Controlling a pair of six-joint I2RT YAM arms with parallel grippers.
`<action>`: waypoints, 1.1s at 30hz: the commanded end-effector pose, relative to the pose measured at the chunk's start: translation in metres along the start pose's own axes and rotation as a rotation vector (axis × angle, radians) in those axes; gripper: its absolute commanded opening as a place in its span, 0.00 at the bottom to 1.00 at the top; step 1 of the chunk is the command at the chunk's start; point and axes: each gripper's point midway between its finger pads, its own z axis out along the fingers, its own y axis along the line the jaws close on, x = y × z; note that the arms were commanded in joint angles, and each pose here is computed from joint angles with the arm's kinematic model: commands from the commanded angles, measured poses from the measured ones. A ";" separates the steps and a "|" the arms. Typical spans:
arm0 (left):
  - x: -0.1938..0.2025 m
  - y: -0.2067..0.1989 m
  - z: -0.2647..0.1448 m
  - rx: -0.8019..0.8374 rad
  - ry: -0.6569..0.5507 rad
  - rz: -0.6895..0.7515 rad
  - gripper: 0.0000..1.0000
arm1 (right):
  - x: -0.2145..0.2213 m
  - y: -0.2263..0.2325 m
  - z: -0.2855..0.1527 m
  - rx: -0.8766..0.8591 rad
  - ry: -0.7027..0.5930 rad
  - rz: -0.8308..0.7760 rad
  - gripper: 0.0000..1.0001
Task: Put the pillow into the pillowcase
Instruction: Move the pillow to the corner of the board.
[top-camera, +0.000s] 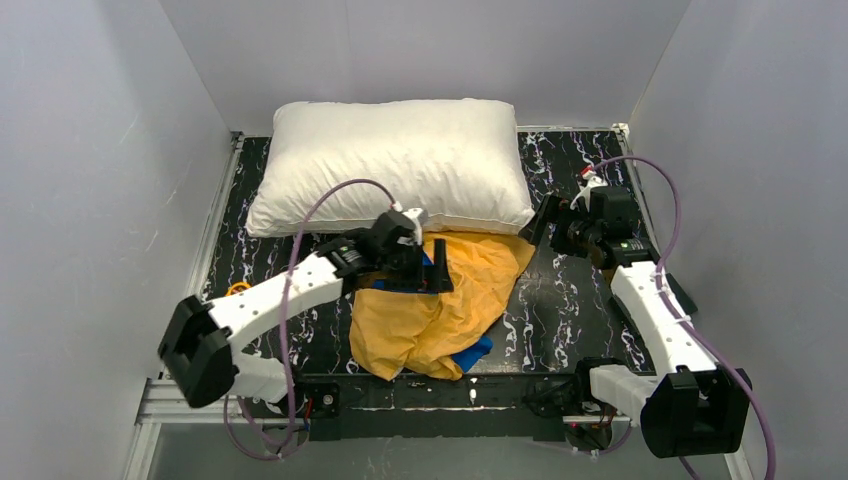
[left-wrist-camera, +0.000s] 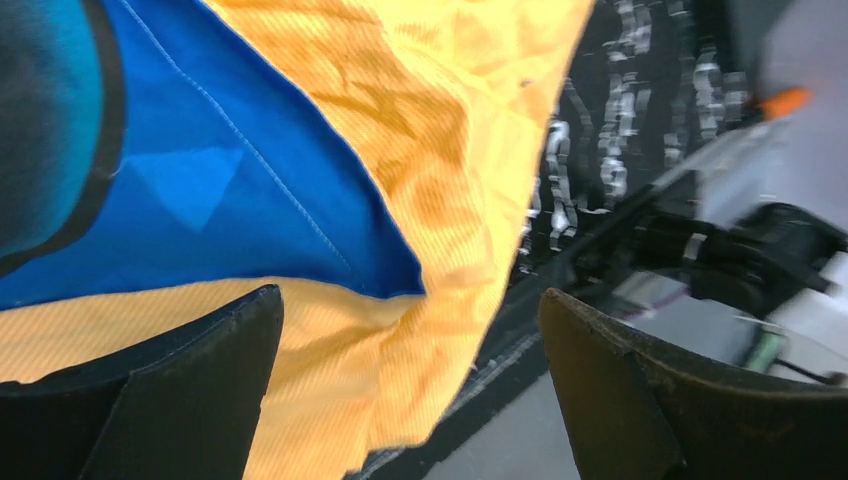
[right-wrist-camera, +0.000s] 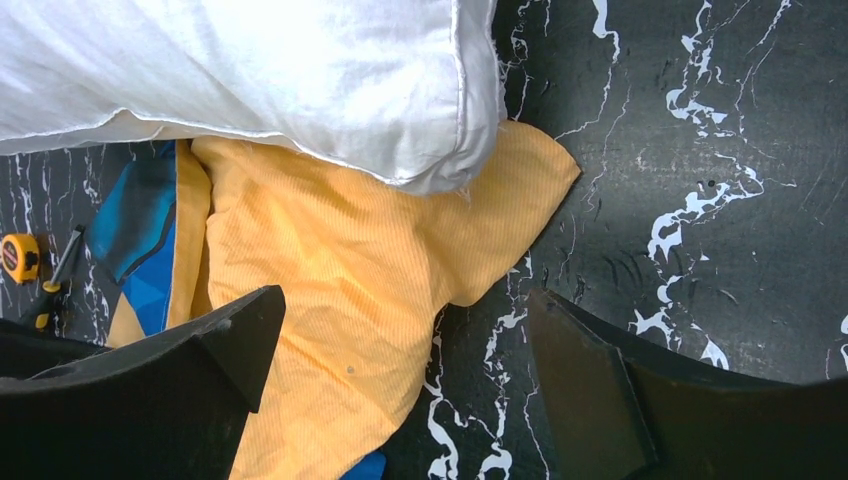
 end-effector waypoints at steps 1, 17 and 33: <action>0.013 0.034 0.019 -0.357 0.052 0.130 0.95 | -0.017 0.012 -0.008 -0.026 -0.019 -0.042 1.00; 0.001 0.062 -0.011 -0.572 -0.046 0.170 0.00 | -0.029 0.049 0.046 -0.142 0.076 -0.098 1.00; -0.026 0.053 -0.127 -0.332 -0.260 -0.024 0.00 | -0.177 -0.007 0.052 0.161 -0.204 0.004 0.01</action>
